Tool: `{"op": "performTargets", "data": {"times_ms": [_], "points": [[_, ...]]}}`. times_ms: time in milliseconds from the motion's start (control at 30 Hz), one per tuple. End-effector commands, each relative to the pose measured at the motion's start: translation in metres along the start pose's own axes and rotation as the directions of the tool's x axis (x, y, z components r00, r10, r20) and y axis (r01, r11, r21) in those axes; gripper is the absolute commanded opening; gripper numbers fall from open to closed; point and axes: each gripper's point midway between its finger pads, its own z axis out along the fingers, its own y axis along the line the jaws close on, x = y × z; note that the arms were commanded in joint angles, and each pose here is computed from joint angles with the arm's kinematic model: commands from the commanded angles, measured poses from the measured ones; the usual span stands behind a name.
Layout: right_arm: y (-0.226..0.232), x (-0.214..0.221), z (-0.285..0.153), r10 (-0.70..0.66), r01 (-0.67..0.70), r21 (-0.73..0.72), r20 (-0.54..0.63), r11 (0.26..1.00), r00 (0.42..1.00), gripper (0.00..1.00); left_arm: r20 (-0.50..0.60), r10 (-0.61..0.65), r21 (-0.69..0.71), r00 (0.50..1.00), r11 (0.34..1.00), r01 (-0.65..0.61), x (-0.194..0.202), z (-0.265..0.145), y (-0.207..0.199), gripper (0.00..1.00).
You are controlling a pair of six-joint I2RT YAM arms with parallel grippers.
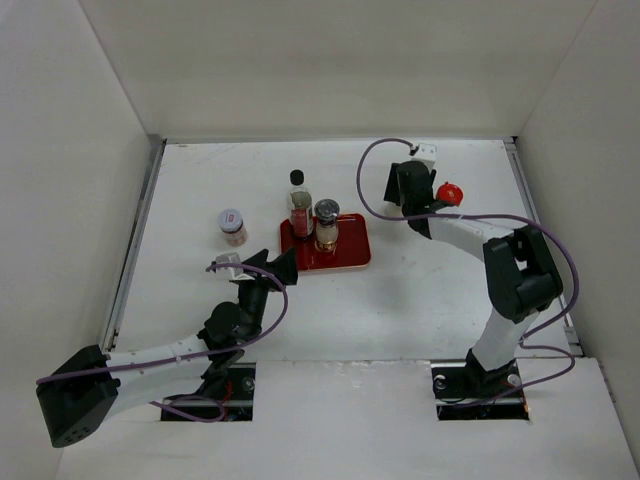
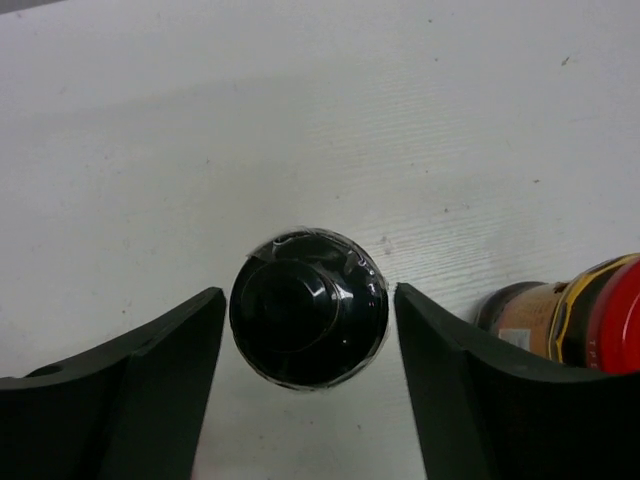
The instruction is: Organize the condiment bottles
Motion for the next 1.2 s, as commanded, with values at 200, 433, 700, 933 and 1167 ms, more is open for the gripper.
{"op": "performTargets", "data": {"times_ms": [200,433,700,933,1167], "points": [[0.022,-0.046,-0.026,0.055,-0.044,-0.080,0.142,0.996,0.988,0.50,0.002,-0.014,0.000,1.000,1.000,0.014,0.004,-0.003,0.006,0.80],[0.076,-0.058,-0.087,0.085,-0.036,-0.240,0.199,0.970,0.976,0.50,-0.011,-0.006,-0.004,1.000,1.000,0.006,0.009,-0.001,0.006,0.80],[0.132,-0.032,-0.100,0.066,-0.005,-0.336,0.171,0.942,0.983,0.52,0.000,-0.011,-0.012,1.000,1.000,0.011,0.005,-0.001,0.009,0.80],[0.142,-0.002,-0.087,0.043,-0.001,-0.332,0.120,0.943,0.992,0.55,0.007,-0.009,-0.019,1.000,1.000,0.009,0.003,0.000,0.011,0.80],[0.137,-0.006,-0.096,0.063,-0.014,-0.341,0.130,0.940,0.989,0.89,0.029,0.011,-0.056,1.000,0.998,-0.009,-0.007,0.008,0.016,0.79]]}}
